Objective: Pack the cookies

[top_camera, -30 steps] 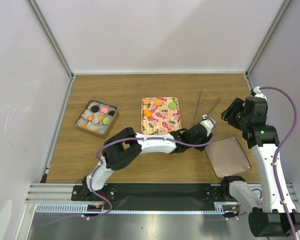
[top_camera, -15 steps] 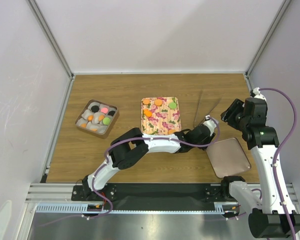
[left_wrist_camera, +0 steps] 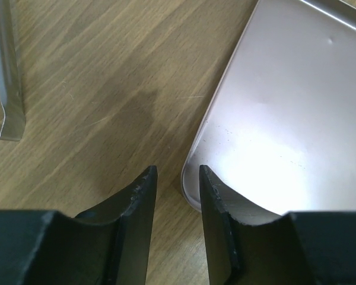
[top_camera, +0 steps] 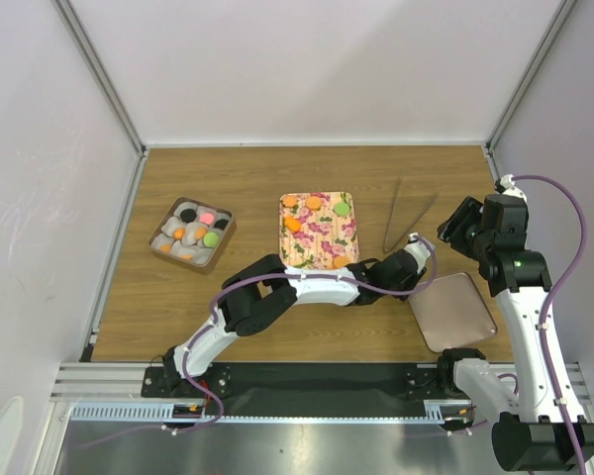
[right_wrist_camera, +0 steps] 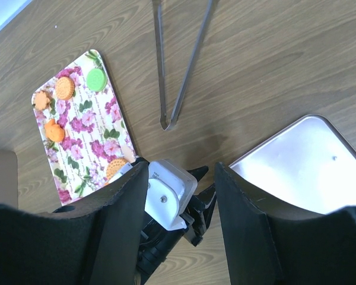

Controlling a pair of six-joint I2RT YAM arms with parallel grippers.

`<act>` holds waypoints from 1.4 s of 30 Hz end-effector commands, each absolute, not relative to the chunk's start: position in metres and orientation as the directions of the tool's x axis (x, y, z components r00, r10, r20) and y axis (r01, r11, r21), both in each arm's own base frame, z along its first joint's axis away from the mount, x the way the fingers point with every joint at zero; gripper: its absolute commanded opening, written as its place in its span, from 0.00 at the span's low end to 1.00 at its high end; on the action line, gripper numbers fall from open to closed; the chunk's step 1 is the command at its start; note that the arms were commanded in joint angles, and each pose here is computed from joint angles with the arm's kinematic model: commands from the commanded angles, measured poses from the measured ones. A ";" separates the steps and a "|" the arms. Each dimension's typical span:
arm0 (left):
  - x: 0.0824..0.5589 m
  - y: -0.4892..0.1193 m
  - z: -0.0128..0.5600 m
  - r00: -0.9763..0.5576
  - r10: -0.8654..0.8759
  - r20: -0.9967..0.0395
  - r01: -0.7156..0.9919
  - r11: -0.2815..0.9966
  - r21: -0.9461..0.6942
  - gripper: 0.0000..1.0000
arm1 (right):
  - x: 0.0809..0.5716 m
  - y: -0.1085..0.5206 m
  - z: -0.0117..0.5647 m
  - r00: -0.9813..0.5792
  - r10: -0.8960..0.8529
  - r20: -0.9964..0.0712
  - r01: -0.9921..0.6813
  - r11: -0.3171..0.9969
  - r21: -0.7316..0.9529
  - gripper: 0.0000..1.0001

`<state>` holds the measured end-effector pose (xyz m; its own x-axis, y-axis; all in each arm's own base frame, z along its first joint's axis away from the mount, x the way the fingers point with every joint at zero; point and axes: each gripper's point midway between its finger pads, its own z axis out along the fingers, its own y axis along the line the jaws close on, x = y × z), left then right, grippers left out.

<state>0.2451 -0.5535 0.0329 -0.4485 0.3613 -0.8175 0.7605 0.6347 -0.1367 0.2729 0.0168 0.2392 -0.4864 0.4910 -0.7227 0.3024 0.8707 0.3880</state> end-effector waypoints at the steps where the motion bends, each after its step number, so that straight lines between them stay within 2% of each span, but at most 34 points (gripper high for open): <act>1: 0.243 -0.564 0.042 -0.412 0.349 -0.842 0.782 0.610 -0.129 0.40 | 0.277 0.013 0.247 -0.450 0.494 -0.743 0.305 0.868 0.392 0.54; 7: 0.242 -0.564 0.037 -0.407 0.359 -0.840 0.786 0.606 -0.121 0.33 | 0.278 0.013 0.247 -0.450 0.496 -0.743 0.304 0.867 0.394 0.55; 18: 0.242 -0.560 0.029 -0.404 0.378 -0.833 0.786 0.610 -0.103 0.31 | 0.280 0.016 0.245 -0.456 0.500 -0.736 0.298 0.865 0.403 0.54; 31: 0.256 -0.548 0.036 -0.421 0.351 -0.837 0.718 0.693 -0.070 0.00 | 0.284 0.017 0.248 -0.455 0.501 -0.736 0.290 0.865 0.410 0.54; 42: 0.280 -0.530 0.073 -0.502 0.169 -0.848 0.613 0.761 -0.212 0.00 | 0.290 0.018 0.259 -0.446 0.507 -0.738 0.286 0.862 0.419 0.54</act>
<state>0.2591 -0.5338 0.0250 -0.4899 0.3151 -0.8129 0.6734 0.7290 -0.1232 0.2802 0.0175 0.2341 -0.4965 0.4946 -0.7134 0.3084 0.8687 0.3876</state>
